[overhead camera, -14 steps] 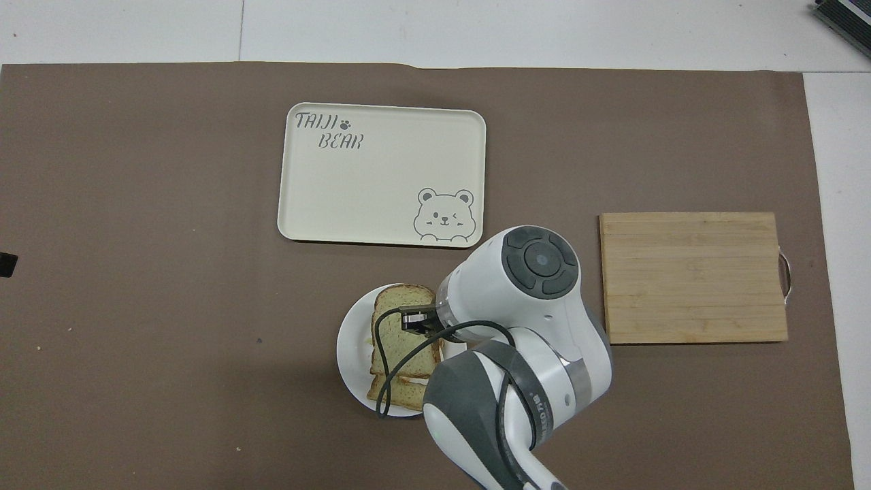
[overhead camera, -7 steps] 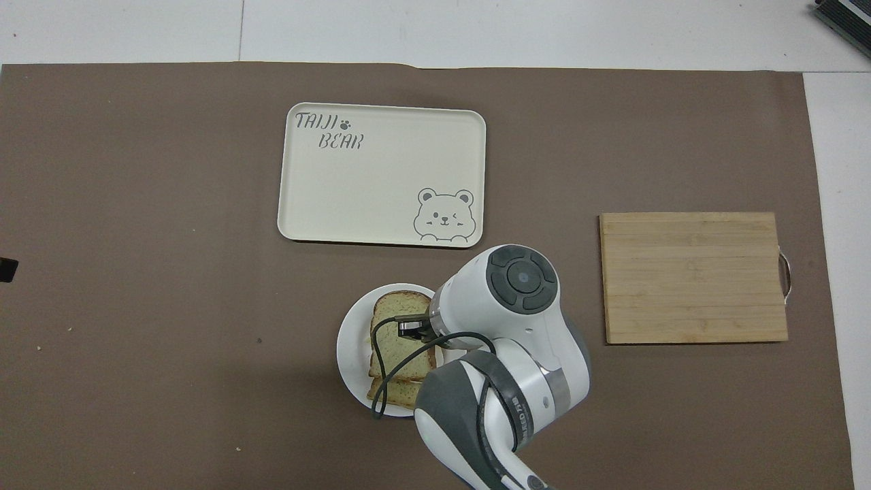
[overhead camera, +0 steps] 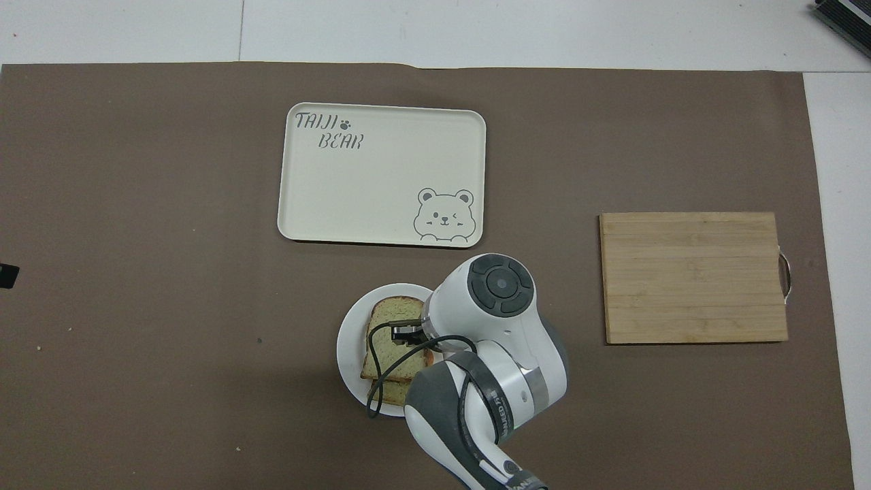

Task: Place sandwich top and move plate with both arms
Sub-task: 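Lower the bread onto the egg slice and open the right gripper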

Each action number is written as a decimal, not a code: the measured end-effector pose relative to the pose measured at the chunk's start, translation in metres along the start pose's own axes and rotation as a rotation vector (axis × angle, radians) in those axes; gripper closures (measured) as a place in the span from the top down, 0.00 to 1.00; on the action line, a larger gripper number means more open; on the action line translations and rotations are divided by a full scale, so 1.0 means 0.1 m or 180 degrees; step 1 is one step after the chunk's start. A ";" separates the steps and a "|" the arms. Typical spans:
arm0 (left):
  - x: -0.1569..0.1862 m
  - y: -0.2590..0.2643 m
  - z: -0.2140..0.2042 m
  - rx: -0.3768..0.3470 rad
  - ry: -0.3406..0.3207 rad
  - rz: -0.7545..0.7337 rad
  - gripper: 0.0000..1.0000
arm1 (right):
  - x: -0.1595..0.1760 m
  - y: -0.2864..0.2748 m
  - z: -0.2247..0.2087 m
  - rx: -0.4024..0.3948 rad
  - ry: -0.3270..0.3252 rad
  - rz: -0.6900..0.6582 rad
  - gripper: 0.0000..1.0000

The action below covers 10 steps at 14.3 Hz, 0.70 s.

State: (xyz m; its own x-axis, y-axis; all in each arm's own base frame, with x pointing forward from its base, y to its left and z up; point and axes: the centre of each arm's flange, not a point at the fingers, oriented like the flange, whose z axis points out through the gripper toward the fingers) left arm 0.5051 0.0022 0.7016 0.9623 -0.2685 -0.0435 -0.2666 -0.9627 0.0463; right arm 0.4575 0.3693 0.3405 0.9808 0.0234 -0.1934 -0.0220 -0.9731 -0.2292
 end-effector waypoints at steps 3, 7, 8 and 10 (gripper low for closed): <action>0.00 0.00 0.00 0.0000 -0.0001 0.0000 1.00 | 0.02 -0.03 -0.09 0.0030 0.0052 -0.0010 0.91; -0.01 -0.03 0.00 -0.0002 0.0000 -0.0020 1.00 | 0.08 0.05 -0.66 0.0144 0.0264 0.0031 1.00; -0.02 -0.04 0.00 -0.0002 0.0001 -0.0030 1.00 | 0.10 0.12 -0.84 0.0147 0.0307 0.0058 1.00; -0.02 -0.06 0.00 -0.0003 0.0002 -0.0040 1.00 | 0.16 0.33 -1.20 0.0071 0.0393 0.0098 1.00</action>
State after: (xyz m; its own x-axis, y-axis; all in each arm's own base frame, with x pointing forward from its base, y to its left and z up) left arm 0.5046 0.0086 0.7019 0.9656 -0.2564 -0.0435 -0.2545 -0.9660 0.0466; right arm 0.4953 0.3105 0.4449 0.9960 -0.0363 -0.0821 -0.0556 -0.9676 -0.2463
